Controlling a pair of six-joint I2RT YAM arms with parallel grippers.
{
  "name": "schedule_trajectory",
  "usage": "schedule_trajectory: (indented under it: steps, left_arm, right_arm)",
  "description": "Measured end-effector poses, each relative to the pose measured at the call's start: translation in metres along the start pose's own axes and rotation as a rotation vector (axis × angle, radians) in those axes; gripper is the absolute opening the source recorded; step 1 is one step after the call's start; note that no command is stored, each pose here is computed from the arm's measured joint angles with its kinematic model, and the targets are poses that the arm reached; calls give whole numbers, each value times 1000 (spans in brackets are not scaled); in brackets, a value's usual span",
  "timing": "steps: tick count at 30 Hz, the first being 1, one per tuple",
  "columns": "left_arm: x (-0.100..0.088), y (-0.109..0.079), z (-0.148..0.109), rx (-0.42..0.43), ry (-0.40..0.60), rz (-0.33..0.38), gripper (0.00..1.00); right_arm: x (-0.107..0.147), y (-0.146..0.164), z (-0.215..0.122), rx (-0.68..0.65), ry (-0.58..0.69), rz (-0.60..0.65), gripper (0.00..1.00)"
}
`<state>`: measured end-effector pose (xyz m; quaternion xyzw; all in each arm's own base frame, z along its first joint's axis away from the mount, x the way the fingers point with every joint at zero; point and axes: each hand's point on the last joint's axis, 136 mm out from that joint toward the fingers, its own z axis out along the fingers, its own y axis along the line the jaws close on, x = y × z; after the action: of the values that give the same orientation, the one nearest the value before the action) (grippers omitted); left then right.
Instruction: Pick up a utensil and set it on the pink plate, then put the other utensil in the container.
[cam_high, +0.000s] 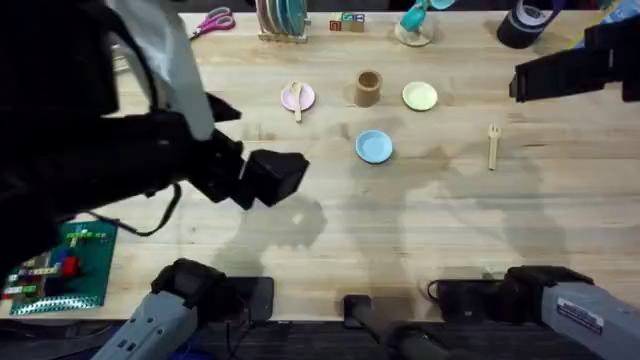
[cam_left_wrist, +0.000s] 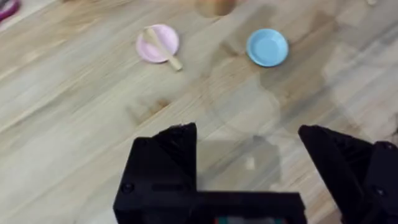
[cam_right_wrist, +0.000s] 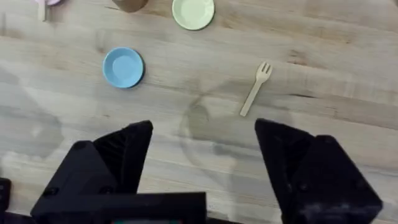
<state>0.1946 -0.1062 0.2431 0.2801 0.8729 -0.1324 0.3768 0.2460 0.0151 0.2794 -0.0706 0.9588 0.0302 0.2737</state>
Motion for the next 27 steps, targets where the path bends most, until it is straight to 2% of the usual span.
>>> schedule_trajectory:
  steps: [5, 13, 20, 27]
  left_arm:
    - [0, -5, 14, 45, -27, 42, 995]
    - [-4, -4, 32, 56, -82, 65, 996]
    - [-15, -2, 33, 52, -129, 75, 995]
    - [-17, -1, 37, 56, -128, 72, 995]
  right_arm:
    - [0, 0, 0, 0, 0, 0, 998]
    - [0, 0, 0, 0, 0, 0, 998]
    - [0, 0, 0, 0, 0, 0, 998]
    - [0, 0, 0, 0, 0, 0, 998]
